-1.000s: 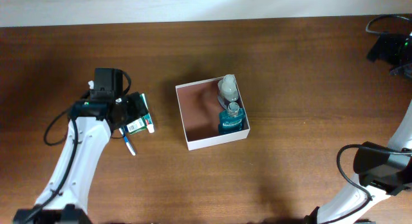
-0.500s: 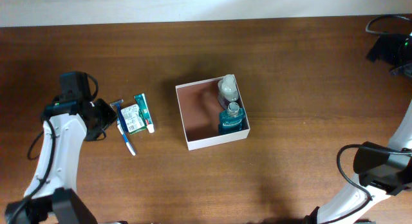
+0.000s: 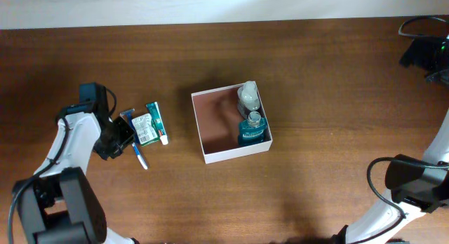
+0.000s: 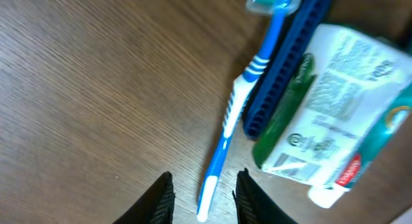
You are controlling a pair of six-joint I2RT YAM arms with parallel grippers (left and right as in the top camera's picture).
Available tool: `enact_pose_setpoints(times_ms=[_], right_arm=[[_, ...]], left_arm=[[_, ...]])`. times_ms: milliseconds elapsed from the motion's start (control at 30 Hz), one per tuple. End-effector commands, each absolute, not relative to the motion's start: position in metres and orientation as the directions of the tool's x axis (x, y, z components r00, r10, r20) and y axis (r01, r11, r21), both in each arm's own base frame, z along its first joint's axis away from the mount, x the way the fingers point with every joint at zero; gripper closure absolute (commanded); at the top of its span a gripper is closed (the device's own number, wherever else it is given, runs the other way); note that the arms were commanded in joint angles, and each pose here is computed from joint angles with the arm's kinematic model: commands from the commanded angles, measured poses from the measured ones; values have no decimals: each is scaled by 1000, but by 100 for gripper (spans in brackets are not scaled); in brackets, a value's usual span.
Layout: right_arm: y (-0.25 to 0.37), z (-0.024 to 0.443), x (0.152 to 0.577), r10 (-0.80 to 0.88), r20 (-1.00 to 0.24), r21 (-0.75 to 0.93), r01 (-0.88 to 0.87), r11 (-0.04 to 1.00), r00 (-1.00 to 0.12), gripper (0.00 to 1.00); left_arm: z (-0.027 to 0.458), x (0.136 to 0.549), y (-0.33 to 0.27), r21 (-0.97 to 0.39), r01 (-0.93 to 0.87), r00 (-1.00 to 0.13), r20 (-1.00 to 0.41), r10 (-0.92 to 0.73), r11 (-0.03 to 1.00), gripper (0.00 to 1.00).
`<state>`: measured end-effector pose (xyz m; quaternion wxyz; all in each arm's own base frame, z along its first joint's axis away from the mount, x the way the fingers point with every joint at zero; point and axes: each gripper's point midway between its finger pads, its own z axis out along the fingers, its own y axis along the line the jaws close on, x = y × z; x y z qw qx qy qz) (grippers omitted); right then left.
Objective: Pack container
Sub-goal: 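Lower the left gripper and close it on the toothbrush handle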
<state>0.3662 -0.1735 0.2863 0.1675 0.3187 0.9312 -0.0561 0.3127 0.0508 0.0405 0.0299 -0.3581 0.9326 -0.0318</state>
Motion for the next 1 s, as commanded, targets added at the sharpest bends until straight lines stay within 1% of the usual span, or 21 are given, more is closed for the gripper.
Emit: enact_pose_setpoints(times_ms=[0,233,400,533,767,800,833,900,967], right_arm=[[-175,297,364,576,-377,13,618,786,-725,1],[-175,297,364,576,-377,13,618,786,-725,1],[-175,297,364,576,-377,13,618,786,-725,1],[-175,297,364,576,-377,13,618,786,-725,1],[-175,297,364,576,-377,13,618,786,-725,1],[-175,297,364,576,-377,13,618,786,-725,1],[-175,297,364,576,-377,13,618,786,-725,1],[-175,297,364,576,-377,13,618,786,-725,1],[-175,297,364,576,-377,13,618,786,-725,1]], left_arm=[[32,311,54,-51,-653,-756,-17,-654,756,68],[14,312,57,-21,-654,-756,3,-654,756,68],[1,312,53,-25,-655,-756,40,-654,755,68],[-3,315,54,-31,-615,-788,30,-615,788,68],[-2,315,54,-31,-603,-798,32,-602,797,64],[-1,315,54,-28,-603,-798,36,-602,797,65],[1,314,54,-26,-603,-798,41,-602,797,69],[8,315,54,-22,-603,-797,48,-602,797,74],[17,321,56,-20,-603,-798,43,-602,798,75]])
